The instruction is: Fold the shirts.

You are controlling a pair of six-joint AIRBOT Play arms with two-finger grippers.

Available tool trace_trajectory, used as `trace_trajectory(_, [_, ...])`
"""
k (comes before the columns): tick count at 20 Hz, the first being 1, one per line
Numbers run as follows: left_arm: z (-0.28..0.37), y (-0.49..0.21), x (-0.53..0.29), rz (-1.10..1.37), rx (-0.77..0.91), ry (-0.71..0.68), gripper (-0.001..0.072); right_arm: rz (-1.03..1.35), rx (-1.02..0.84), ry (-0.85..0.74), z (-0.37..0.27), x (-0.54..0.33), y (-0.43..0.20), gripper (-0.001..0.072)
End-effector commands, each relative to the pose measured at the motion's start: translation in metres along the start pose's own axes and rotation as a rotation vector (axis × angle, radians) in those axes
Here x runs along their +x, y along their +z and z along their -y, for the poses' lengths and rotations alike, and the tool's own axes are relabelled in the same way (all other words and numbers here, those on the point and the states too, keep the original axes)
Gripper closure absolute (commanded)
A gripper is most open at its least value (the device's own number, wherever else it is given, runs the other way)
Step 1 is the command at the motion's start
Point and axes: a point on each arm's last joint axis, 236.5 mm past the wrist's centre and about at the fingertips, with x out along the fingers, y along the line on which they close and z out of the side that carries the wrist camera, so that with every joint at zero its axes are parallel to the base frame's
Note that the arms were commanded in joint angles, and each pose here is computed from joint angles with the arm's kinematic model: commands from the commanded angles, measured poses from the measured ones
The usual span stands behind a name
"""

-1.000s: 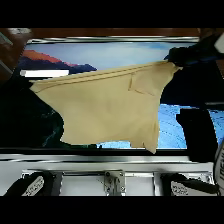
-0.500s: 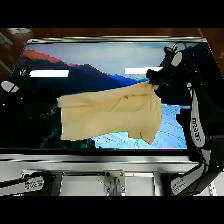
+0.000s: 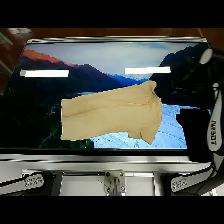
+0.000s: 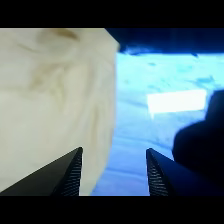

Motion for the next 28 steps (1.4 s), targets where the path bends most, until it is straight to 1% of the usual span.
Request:
trace_trajectory(1, [-0.02,-0.069,0.034,-0.14,-0.035,-0.052,0.0009,-0.115,0.129,0.235,0.004,-0.004,-0.04,0.0194])
trace_trajectory(2, [-0.015,-0.083,0.054,-0.155,-0.057,-0.096,0.0009,-0.09,0.161,0.291,-0.002,0.002,-0.04,0.0089])
trace_trajectory(3, [-0.008,-0.093,0.071,-0.16,-0.076,-0.146,0.0009,-0.072,0.183,0.304,-0.004,0.01,-0.042,0.0078])
trace_trajectory(5, [0.001,-0.101,0.097,-0.135,-0.127,-0.195,0.0009,-0.066,0.208,0.3,-0.003,0.027,-0.048,0.0078])
trace_trajectory(7, [0.008,-0.101,0.111,-0.101,-0.139,-0.213,0.0009,-0.079,0.223,0.31,-0.005,0.037,-0.052,0.0078])
trace_trajectory(11, [0.025,-0.085,0.119,-0.029,-0.145,-0.236,0.0011,-0.062,0.211,0.3,-0.001,0.04,-0.05,0.0078])
trace_trajectory(14, [0.038,-0.08,0.128,-0.027,-0.163,-0.262,0.0016,-0.064,0.204,0.263,0.007,0.043,-0.051,0.0078])
trace_trajectory(15, [0.04,-0.082,0.133,-0.039,-0.172,-0.26,0.0109,-0.066,0.203,0.256,0.008,0.043,-0.052,0.0078])
trace_trajectory(17, [0.04,-0.082,0.14,-0.047,-0.198,-0.25,0.0489,-0.072,0.2,0.245,0.011,0.044,-0.054,0.0078])
trace_trajectory(18, [0.04,-0.081,0.14,-0.042,-0.196,-0.248,0.0579,-0.081,0.197,0.23,0.014,0.045,-0.057,0.0078])
trace_trajectory(20, [0.041,-0.081,0.139,-0.044,-0.189,-0.251,0.0672,-0.132,0.187,0.233,0.014,0.056,-0.072,0.0078])
trace_trajectory(22, [0.043,-0.083,0.137,-0.05,-0.165,-0.256,0.0672,-0.208,0.163,0.289,0.002,0.076,-0.098,0.0078])
trace_trajectory(24, [0.046,-0.084,0.132,-0.045,-0.135,-0.265,0.0672,-0.226,0.148,0.368,-0.014,0.095,-0.112,0.0077])
trace_trajectory(28, [0.053,-0.08,0.119,0.002,-0.085,-0.274,0.0672,-0.246,0.238,0.377,-0.015,0.125,-0.116,0.0077])
